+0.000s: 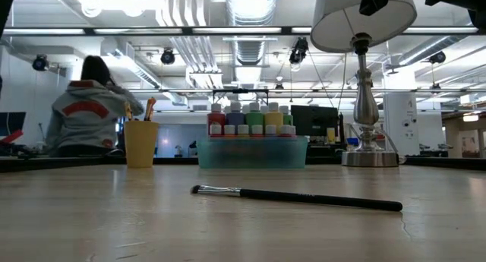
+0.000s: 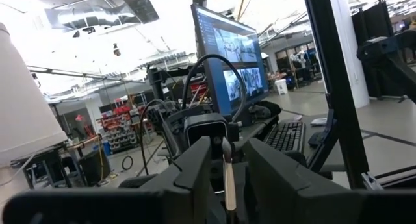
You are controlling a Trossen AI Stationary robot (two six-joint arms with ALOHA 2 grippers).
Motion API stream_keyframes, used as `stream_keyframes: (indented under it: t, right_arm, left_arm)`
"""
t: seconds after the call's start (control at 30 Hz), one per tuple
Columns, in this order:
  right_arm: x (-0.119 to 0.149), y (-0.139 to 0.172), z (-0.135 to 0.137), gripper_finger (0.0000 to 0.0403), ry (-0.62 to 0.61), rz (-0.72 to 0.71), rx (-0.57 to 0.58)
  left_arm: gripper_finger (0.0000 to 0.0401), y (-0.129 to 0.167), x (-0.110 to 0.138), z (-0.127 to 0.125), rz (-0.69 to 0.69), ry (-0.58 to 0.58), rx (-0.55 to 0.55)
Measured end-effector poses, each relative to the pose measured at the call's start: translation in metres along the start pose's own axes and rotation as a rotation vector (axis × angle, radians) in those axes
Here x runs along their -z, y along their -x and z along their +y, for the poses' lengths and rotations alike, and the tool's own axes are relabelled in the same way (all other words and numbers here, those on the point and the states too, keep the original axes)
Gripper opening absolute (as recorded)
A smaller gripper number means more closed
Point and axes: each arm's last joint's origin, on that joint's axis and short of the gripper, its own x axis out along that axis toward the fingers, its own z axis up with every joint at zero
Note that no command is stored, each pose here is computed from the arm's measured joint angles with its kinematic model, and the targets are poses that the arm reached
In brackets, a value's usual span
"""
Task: Pick & Place Paint Supplies
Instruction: Put the silver paintbrush into the orange cup
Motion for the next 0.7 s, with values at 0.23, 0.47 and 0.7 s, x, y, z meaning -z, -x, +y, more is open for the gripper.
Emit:
stream_keyframes:
  t: [0.23, 0.47, 0.7]
  right_arm:
    - [0.0000, 0.0000, -0.0001, 0.0013, 0.000, 0.000, 0.001]
    - [0.0015, 0.0001, 0.0001, 0.0013, 0.003, 0.014, -0.001]
    - [0.0017, 0.0001, 0.0001, 0.0013, 0.005, 0.016, -0.001]
  left_arm:
    - [0.0108, -0.0049, 0.0030, -0.0003, -0.004, 0.005, 0.013]
    - [0.0102, -0.0095, 0.0050, -0.0012, -0.008, -0.019, 0.015]
    - [0.0017, -0.0091, 0.0039, -0.0006, 0.000, -0.019, 0.014]
